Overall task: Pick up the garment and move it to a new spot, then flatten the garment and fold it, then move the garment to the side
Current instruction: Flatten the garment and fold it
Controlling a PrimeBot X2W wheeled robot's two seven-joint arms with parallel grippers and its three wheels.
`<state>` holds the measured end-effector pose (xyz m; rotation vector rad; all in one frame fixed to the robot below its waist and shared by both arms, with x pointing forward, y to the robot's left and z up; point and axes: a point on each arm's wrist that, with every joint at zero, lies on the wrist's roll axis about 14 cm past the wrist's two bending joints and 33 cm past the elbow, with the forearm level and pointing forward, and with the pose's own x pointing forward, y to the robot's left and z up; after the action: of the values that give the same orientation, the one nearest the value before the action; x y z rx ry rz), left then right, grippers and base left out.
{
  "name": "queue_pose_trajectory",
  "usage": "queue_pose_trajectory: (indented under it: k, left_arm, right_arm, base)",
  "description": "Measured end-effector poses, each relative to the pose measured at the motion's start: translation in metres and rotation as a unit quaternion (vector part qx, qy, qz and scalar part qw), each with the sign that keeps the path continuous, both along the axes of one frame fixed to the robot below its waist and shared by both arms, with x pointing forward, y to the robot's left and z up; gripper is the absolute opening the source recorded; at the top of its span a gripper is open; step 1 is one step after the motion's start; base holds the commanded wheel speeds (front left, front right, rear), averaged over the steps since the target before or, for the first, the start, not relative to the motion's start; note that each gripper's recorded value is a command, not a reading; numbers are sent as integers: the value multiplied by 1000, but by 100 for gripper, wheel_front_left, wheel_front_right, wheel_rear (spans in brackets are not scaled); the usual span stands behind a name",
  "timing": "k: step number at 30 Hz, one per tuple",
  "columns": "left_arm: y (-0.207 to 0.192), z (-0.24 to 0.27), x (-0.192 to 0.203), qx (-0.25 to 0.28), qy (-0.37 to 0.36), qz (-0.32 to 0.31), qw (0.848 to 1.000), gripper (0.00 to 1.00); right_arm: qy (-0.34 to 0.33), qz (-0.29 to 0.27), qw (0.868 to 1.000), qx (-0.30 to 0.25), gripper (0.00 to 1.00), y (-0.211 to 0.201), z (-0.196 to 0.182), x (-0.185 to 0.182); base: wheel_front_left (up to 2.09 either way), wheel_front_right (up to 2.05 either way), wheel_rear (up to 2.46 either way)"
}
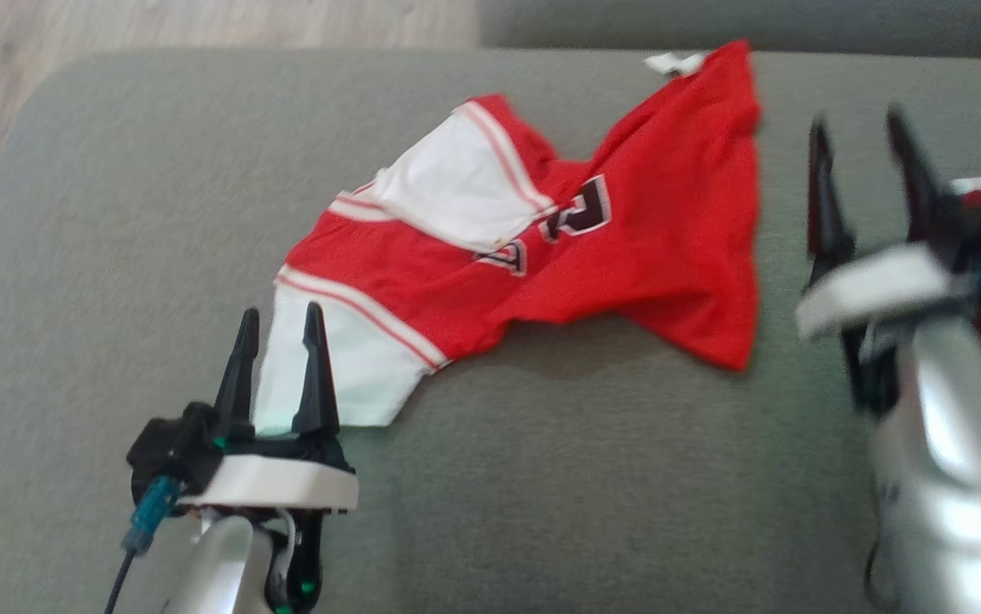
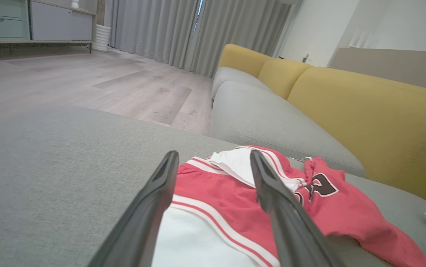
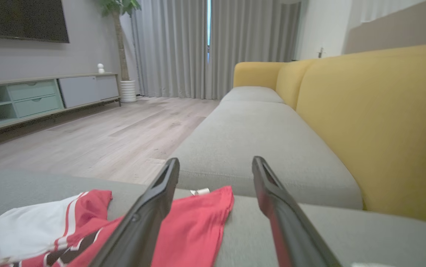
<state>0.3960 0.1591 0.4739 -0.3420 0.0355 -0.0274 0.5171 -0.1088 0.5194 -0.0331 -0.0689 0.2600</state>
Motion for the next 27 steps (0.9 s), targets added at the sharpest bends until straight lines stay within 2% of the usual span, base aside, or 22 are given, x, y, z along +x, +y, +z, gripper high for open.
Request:
queue_pose_trajectory:
  k: [6, 13, 16, 27]
  left_arm:
    - [-21, 13, 1, -1, -20, -33, 999, 100]
    - [-28, 14, -2, -2, -23, -45, 999, 100]
    - [-28, 12, -2, 0, -21, -46, 999, 100]
    - [-25, 4, -3, 6, -8, -41, 999, 100]
  right_arm:
    - [5, -33, 999, 23, 100, -28, -12, -66]
    - [44, -52, 996, 57, 100, -40, -39, -116]
    - [55, -53, 995, 68, 100, -38, -46, -124]
    - [47, -38, 995, 73, 100, -28, -40, -118]
  base:
    - [0, 0, 0]
    - [0, 0, 0]
    - [0, 0, 0]
    - [0, 0, 0]
